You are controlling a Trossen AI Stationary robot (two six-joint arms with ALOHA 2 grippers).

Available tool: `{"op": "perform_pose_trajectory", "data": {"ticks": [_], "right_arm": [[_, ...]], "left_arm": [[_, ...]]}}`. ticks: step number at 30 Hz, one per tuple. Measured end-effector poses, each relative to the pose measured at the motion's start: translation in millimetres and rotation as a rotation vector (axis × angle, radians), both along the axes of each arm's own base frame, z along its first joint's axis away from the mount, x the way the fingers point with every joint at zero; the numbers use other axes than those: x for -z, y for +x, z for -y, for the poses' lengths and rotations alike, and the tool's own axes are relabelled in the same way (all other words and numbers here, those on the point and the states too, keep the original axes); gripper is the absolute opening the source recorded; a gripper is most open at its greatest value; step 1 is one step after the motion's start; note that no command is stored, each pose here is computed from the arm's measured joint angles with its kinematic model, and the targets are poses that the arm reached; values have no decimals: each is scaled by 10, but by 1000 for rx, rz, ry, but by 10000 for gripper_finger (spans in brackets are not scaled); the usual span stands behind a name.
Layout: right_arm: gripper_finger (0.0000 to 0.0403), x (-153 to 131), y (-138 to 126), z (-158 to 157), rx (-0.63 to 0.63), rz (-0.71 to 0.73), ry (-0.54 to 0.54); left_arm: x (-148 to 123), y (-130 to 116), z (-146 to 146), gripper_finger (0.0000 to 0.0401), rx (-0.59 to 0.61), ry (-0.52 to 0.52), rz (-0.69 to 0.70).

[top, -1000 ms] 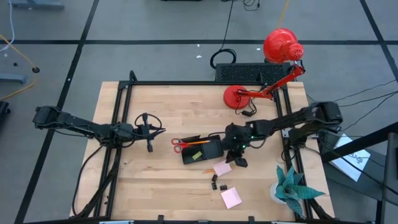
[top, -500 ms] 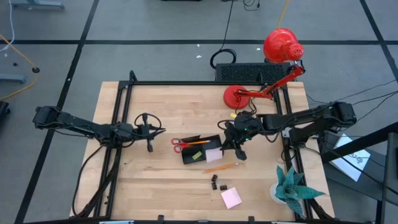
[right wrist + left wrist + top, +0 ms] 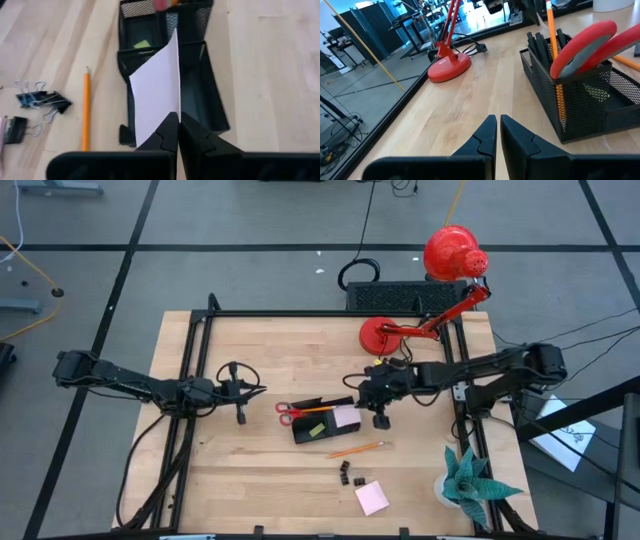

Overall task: Pick and place office supplies into organizer
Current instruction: Put the top sticky note into the right compartment of the desk organizer

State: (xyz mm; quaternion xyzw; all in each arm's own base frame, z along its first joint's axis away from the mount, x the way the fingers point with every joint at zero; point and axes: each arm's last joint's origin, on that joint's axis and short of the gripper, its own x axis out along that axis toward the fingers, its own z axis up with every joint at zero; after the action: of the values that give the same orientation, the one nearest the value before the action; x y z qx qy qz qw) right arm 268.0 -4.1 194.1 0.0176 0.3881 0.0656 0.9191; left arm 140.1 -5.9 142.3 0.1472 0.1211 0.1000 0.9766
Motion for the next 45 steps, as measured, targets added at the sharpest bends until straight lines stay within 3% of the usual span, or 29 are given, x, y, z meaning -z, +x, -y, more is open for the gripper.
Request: {"op": "perform_pose_trajectory", "data": {"ticks": [19,24,45], "right_arm": [[0,345,175,177,-8,-53,54],[0,330,173,220,-20,-42,128],[15,351,166,197,-24,-63,131]], "left_arm": [[2,0,0,31,2,11,-5],[3,0,0,31,4,18,-7],[2,0,0,31,3,18,-6]]}}
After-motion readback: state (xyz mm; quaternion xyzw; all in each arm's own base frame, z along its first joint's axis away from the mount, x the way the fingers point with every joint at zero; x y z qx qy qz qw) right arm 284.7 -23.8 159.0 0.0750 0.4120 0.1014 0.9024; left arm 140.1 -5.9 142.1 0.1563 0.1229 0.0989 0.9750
